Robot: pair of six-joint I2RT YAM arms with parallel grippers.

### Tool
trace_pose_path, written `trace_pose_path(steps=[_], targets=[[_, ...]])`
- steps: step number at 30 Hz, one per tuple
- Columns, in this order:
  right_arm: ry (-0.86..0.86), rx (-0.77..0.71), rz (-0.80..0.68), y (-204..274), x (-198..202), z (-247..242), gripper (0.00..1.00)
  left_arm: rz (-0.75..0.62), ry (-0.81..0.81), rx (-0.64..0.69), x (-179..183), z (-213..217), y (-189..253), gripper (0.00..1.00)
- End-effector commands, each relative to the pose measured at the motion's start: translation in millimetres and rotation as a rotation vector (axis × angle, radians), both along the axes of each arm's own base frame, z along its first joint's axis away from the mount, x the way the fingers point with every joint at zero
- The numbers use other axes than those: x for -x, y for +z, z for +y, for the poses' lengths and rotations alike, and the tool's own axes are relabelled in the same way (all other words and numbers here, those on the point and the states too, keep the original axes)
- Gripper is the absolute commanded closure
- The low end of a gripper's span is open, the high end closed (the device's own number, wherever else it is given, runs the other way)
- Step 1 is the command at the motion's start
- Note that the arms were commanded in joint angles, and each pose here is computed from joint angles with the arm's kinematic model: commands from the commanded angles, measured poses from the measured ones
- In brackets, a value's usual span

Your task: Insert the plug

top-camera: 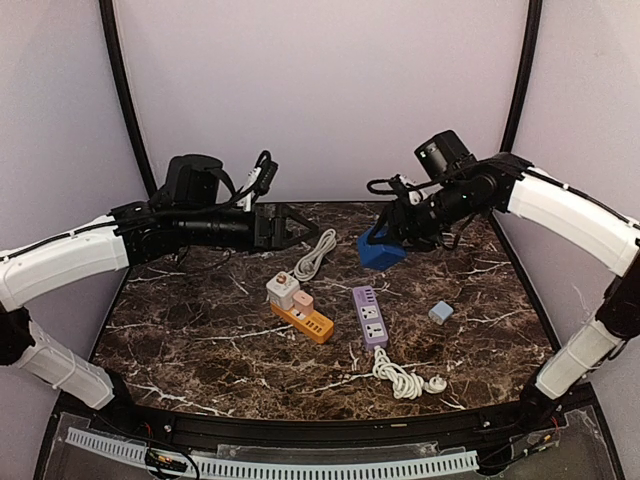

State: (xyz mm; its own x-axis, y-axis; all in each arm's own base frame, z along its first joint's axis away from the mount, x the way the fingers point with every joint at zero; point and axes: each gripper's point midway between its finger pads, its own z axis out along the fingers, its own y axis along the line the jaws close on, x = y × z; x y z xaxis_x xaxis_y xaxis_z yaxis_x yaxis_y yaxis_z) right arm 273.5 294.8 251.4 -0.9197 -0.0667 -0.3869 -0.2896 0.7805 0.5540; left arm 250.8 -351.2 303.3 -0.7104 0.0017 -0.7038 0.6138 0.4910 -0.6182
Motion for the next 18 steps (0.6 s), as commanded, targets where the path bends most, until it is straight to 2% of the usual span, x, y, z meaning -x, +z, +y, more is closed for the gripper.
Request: trace_pose_path(steps=[1,6,9,13,18], targets=[[0.032,0.023,0.058,-3.8,-3.7,0.7,1.00,0.161,0.127,-0.171,-11.4,20.6,-37.0,0.01],[0.056,0.081,0.167,-29.5,-7.4,2.5,1.00,0.230,0.185,-0.236,-16.2,30.9,-55.6,0.01],[0.012,0.139,0.127,-32.6,-18.6,-6.1,1.00,0.232,0.203,-0.237,-16.2,35.4,-55.8,0.01],[0.004,0.127,0.063,-22.5,-27.9,-6.7,1.00,0.231,0.225,-0.241,-13.5,43.4,-58.2,0.01],[0.066,0.159,0.196,-49.2,-20.6,-0.9,1.00,0.217,0.254,-0.238,-12.0,52.3,-56.9,0.01]])
